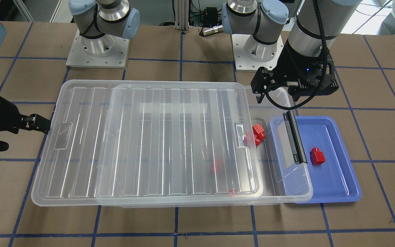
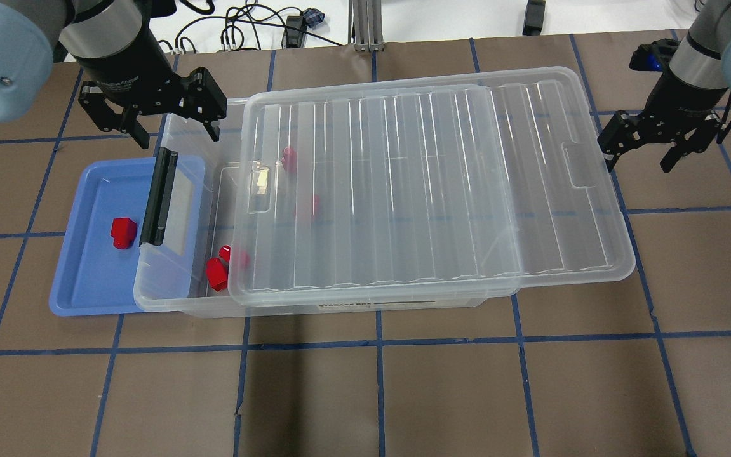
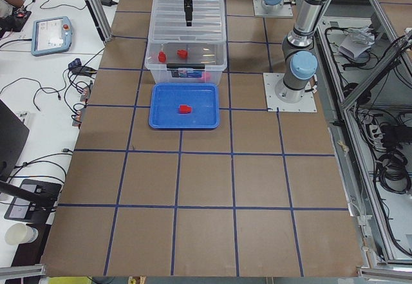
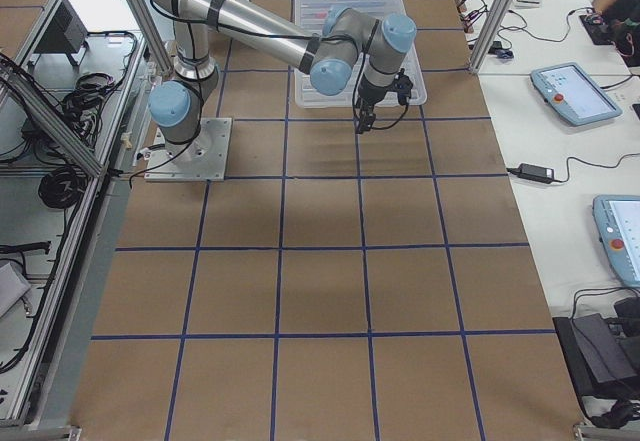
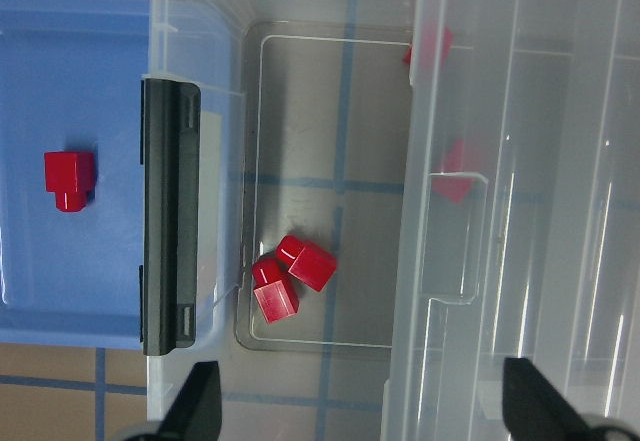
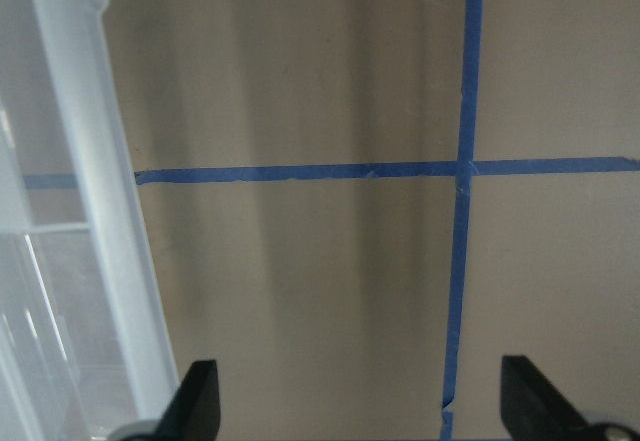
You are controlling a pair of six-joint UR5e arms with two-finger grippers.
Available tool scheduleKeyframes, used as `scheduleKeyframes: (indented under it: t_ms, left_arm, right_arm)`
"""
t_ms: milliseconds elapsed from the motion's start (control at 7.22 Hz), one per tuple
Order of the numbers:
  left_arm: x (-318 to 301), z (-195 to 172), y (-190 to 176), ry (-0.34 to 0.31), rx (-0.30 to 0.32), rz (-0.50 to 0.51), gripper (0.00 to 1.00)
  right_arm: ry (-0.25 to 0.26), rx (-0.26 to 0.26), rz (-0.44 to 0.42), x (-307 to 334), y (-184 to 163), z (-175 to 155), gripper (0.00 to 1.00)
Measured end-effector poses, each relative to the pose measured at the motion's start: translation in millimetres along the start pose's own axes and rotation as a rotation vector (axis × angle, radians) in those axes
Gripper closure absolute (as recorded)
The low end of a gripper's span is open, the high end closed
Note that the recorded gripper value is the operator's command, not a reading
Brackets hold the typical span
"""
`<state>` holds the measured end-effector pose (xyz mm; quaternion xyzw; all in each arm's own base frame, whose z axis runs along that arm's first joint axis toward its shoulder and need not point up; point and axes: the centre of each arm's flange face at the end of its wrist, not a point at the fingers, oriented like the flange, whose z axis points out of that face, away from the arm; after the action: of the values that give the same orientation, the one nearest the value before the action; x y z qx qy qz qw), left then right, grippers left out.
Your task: Place red block in blue tray from box
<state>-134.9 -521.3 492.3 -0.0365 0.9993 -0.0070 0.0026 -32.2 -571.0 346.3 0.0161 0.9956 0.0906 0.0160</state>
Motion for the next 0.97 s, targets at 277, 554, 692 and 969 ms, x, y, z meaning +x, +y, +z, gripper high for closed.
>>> scheduleKeyframes:
  t_ms: [277,554,692,969]
  left_arm:
    - [-1,-1,0,-0.005,-0.001,0.0,0.0]
    - [-1,-1,2,-0.007,0.0,-0.001,0.0]
    - [-1,-3,2,-0.006,0.002,-0.001,0.0]
    - [-1,-2,1,0.0,0.003,0.0,0.0]
  right_arm:
    - [0.003,0.0,0.026,-27,0,1,0.0]
    - [0.0,0.0,0.061,-57,1,2,0.0]
    - [0.002,0.001,0.074,-69,2,3,0.0]
    - [0.008,0.004,0.083,-93,3,4,0.0]
